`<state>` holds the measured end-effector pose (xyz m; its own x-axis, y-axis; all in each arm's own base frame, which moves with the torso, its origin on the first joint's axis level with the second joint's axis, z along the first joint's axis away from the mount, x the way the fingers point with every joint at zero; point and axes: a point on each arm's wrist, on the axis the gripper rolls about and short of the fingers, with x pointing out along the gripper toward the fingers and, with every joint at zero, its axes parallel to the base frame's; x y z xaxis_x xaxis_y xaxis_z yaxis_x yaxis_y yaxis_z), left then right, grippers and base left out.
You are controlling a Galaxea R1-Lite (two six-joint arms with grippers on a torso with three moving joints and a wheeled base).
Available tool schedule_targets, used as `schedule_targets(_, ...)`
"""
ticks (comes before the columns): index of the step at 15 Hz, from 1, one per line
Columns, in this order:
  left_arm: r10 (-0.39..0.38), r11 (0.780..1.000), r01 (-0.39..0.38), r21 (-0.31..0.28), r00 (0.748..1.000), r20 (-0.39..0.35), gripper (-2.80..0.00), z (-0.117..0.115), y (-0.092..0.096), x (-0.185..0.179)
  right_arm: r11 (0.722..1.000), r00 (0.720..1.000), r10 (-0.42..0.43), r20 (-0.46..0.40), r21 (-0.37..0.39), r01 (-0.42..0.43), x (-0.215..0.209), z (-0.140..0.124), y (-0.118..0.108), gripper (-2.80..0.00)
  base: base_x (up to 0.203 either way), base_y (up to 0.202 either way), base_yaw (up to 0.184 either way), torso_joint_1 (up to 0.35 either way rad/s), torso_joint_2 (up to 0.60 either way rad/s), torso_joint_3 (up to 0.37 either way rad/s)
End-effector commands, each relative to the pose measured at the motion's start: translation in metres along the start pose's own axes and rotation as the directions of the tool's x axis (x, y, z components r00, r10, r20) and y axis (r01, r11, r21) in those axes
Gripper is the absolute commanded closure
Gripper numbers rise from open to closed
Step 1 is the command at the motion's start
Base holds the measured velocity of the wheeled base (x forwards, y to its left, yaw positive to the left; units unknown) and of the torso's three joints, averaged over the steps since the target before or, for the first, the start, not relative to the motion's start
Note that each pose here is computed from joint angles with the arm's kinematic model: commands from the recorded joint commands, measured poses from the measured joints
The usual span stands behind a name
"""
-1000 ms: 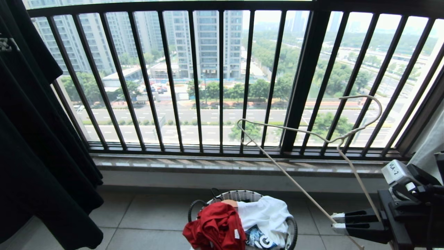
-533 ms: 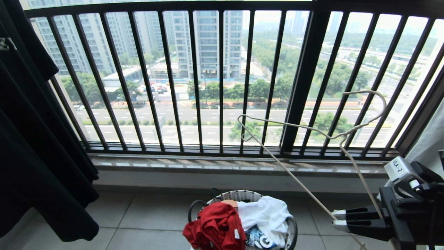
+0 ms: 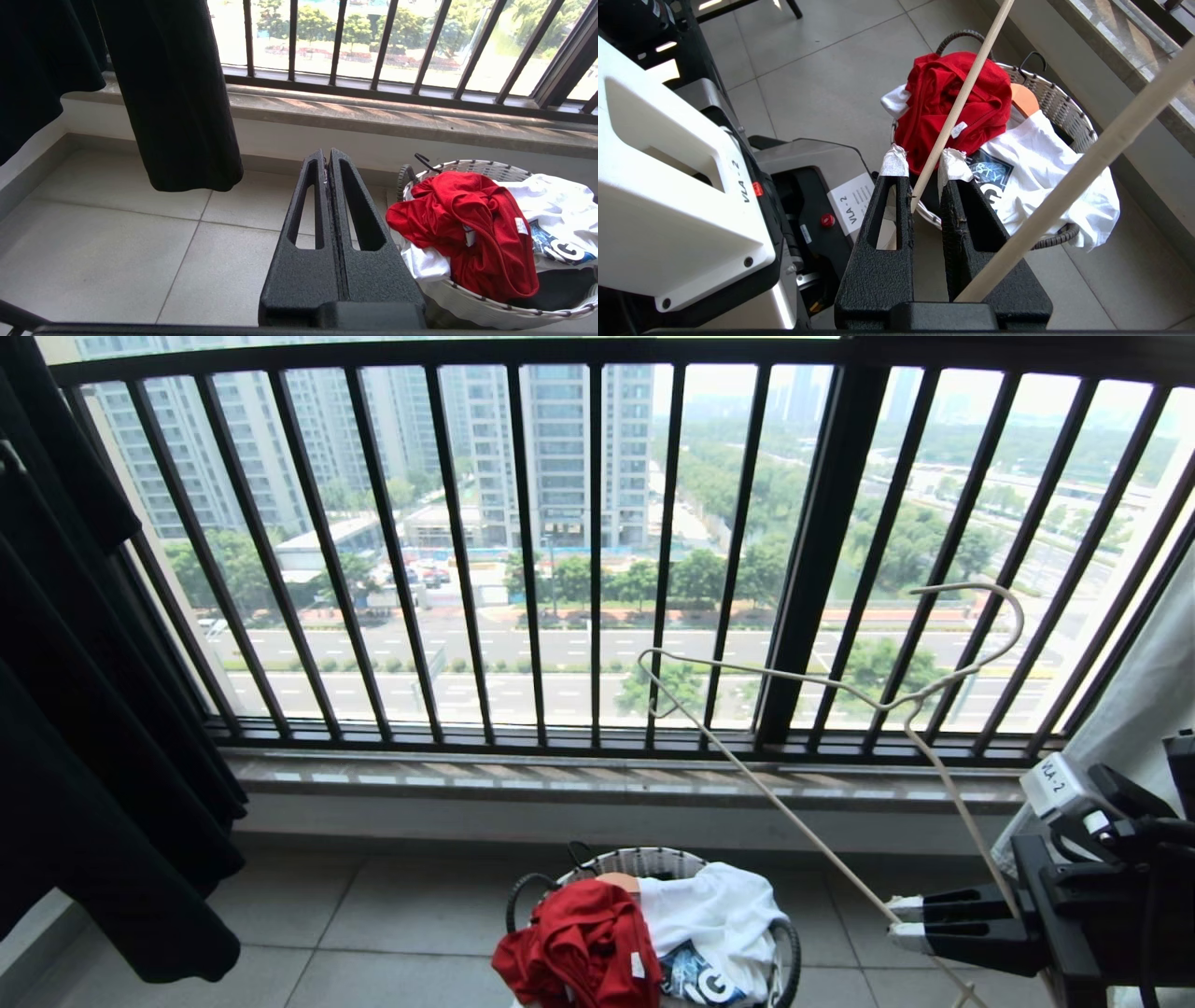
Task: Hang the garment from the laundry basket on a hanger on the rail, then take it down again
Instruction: Pick up clothes from the basket
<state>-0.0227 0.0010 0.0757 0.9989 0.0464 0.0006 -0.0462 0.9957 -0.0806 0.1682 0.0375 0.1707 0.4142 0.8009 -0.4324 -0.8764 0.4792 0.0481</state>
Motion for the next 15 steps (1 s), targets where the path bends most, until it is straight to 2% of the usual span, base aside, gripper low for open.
schedule_targets(1, 0.0, 1.0, 0.0, 0.007, 1.0, 0.0, 0.0, 0.0, 0.0, 0.0, 1.0, 1.0, 0.008, -0.006, 0.006, -0.008, 0.002, -0.001, -0.002, 0.0, 0.0, 0.0, 0.0, 0.0, 0.0, 0.0)
schedule_targets(4, -0.001, 1.0, 0.001, 0.013, 1.0, 0.005, 0.0, 0.001, 0.0, 0.0, 1.0, 1.0, -0.001, 0.003, -0.004, 0.001, 0.004, 0.0, -0.006, 0.0, 0.0, 0.0, 0.0, 0.0, 0.0, 0.0)
schedule_targets(6, -0.011, 1.0, 0.011, 0.018, 0.999, 0.042, 0.0, 0.018, -0.002, -0.004, 1.0, 1.0, -0.005, 0.004, -0.003, 0.005, 0.006, -0.001, -0.009, 0.0, 0.0, 0.0, 0.0, 0.0, 0.0, 0.0)
schedule_targets(7, -0.018, 1.0, 0.017, 0.017, 0.999, 0.035, 0.0, 0.032, -0.003, -0.003, 1.0, 1.0, -0.006, 0.004, -0.002, 0.006, 0.006, -0.001, -0.009, 0.0, 0.0, 0.0, 0.0, 0.0, 0.0, 0.0)
schedule_targets(10, -0.042, 0.999, 0.043, 0.017, 0.997, -0.058, 0.0, 0.078, -0.008, 0.019, 1.0, 1.0, -0.01, 0.01, -0.009, 0.01, 0.005, 0.001, -0.009, 0.0, 0.0, 0.0, 0.0, 0.0, 0.0, 0.0)
schedule_targets(12, -0.09, 0.996, 0.092, 0.016, 0.987, -0.136, 0.0, 0.106, -0.013, 0.047, 1.0, 1.0, -0.016, 0.013, -0.011, 0.016, 0.004, 0.001, -0.01, 0.0, 0.0, 0.0, 0.0, 0.0, 0.0, 0.0)
schedule_targets(13, -0.122, 0.992, 0.126, 0.011, 0.976, -0.183, 0.0, 0.118, -0.017, 0.066, 1.0, 1.0, -0.019, 0.016, -0.013, 0.019, 0.003, 0.002, -0.01, 0.0, 0.0, 0.0, 0.0, 0.0, 0.0, 0.0)
schedule_targets(15, -0.198, 0.979, 0.205, -0.007, 0.938, -0.286, 0.0, 0.134, -0.028, 0.108, 0.999, 0.999, -0.028, 0.022, -0.018, 0.028, 0.001, 0.003, -0.009, 0.0, 0.0, 0.0, 0.0, 0.0, 0.0, 0.0)
